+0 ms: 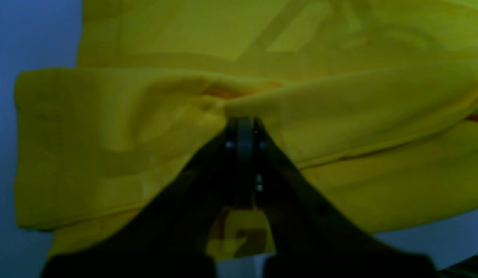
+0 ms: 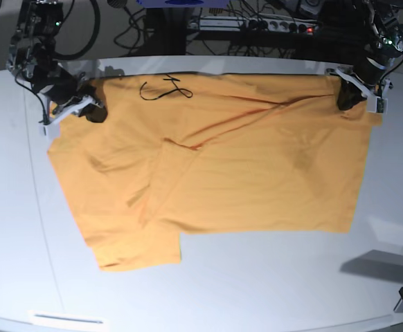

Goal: Fold the T-shirt properly
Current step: 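Pull the held shirt edge toward the robot with both grippers, then release the shirt edge and move both grippers outward along the shirt sides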

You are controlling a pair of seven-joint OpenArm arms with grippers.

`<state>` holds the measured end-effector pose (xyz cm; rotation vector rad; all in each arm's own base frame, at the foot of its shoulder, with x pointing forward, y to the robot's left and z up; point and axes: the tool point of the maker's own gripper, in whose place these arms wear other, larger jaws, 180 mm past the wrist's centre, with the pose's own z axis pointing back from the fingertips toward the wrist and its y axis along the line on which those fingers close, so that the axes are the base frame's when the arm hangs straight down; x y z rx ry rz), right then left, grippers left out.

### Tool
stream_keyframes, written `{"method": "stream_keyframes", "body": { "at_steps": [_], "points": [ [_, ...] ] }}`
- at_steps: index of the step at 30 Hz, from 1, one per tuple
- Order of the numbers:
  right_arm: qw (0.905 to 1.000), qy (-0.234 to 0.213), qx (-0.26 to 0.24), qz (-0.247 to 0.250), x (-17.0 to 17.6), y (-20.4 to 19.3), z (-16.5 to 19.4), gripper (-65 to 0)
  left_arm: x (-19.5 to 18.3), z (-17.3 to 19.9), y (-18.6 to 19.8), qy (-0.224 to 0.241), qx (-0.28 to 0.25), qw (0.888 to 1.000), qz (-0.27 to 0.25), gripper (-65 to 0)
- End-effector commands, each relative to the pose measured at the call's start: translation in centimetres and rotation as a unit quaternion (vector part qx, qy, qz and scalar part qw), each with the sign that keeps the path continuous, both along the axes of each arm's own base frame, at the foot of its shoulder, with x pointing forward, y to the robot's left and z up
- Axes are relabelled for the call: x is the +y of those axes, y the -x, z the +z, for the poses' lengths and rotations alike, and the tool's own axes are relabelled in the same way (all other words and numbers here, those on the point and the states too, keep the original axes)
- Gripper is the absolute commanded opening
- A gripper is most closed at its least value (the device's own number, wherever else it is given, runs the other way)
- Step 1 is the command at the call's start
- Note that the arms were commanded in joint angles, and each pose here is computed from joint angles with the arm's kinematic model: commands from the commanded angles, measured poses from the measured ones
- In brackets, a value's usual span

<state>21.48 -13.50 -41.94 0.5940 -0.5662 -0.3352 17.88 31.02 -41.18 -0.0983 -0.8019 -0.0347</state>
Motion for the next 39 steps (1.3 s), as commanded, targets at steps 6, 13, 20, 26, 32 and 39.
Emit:
{"method": "stream_keyframes", "body": {
  "at_steps": [6,13,20,26,32,39],
  "points": [
    [0.9996,0.017,0.02,0.007,-0.4,0.7,-0.5,-64.7,2.6,-1.1,3.5,-0.065,0.095,0.993,0.009,-65.0],
    [0.9996,0.023,-0.009,0.011,-0.3,-0.8,1.1,-64.7,3.9,1.3,1.1,-0.088,0.054,0.994,0.021,-65.0],
    [0.9989,0.029,-0.032,0.016,-0.2,-1.6,2.5,-64.7,3.8,2.2,-0.9,-0.088,0.03,0.995,0.021,-65.0],
    [0.9982,0.033,-0.048,0.017,-0.3,-2.5,3.3,-64.9,3.7,2.5,-1.4,-0.089,0.023,0.996,0.019,-65.0],
    [0.9956,0.041,-0.081,0.022,-0.2,-4.2,5.3,-64.9,3.4,3.0,-0.8,-0.099,0.038,0.994,0.013,-65.0],
    [0.9943,0.041,-0.09,0.041,0.2,-5.8,6.7,-64.9,2.6,6.7,-2.1,-0.145,0.008,0.989,-0.013,-65.0]
  ]
}}
